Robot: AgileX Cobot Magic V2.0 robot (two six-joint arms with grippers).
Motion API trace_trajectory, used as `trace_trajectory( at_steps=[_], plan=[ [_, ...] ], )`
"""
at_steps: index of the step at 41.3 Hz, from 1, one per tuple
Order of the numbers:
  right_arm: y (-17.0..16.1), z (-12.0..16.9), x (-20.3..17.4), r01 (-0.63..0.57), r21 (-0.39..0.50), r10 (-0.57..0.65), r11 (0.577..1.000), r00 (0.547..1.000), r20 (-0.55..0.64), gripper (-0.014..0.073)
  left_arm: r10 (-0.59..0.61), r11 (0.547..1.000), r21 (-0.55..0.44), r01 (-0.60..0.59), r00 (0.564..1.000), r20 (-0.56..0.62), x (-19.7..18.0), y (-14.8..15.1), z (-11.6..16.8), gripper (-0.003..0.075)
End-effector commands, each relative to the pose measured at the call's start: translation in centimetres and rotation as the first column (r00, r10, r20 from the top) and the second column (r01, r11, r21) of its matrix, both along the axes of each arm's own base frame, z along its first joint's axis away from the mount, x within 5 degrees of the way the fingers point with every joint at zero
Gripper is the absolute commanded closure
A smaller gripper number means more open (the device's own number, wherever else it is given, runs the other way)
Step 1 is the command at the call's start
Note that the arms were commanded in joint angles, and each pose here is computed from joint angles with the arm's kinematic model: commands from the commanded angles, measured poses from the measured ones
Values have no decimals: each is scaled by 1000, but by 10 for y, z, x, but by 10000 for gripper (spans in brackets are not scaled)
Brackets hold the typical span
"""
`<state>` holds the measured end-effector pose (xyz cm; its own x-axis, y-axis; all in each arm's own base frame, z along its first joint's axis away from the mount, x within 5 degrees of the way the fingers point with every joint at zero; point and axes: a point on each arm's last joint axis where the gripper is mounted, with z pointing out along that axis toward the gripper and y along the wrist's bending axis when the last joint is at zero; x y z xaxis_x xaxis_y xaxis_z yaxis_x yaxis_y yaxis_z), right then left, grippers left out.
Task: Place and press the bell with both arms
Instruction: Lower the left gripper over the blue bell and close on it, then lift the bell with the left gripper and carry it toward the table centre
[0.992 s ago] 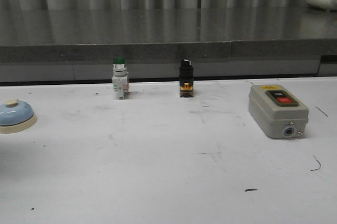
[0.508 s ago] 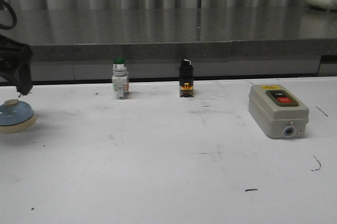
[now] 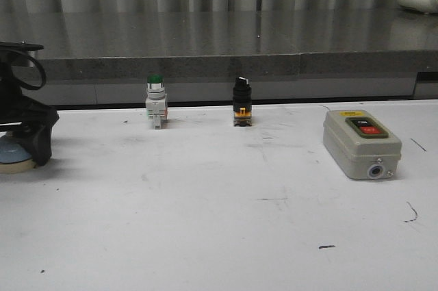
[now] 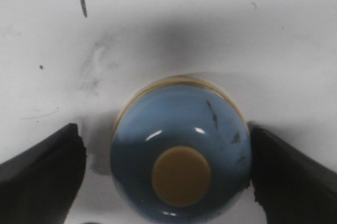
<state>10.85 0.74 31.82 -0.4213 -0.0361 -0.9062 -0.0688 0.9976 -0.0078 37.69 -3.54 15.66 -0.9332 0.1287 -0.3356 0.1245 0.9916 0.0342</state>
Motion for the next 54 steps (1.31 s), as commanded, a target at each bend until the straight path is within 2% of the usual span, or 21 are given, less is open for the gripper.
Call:
trace_trajectory(
  at_steps=[1,3,8,14,20,33,45,54],
  plan=[
    [-1,16,3,2,-14,-1,1000,995,95,97,-2,1000,-13,4,994,110,7,-4,28,235],
    [-1,16,3,2,-14,-1,1000,995,95,97,-1,1000,-15,3,994,111,7,-4,28,286],
    [-1,16,3,2,-14,-1,1000,995,95,97,3,1000,-20,0,994,109,7,-4,28,343],
    [-1,16,3,2,-14,-1,1000,995,95,97,-1,1000,-26,4,995,100,4,-8,34,344],
    [-1,16,3,2,-14,-1,1000,995,95,97,-48,998,-26,52,993,106,-1,-26,49,344],
    [-1,16,3,2,-14,-1,1000,996,95,97,-237,970,-25,241,966,101,-21,-97,76,344],
    [-1,16,3,2,-14,-1,1000,996,95,97,-437,895,-31,446,887,152,-53,-173,80,344],
    [-1,16,3,2,-14,-1,1000,996,95,97,-503,850,-41,525,834,228,-66,-205,82,344]
  ],
)
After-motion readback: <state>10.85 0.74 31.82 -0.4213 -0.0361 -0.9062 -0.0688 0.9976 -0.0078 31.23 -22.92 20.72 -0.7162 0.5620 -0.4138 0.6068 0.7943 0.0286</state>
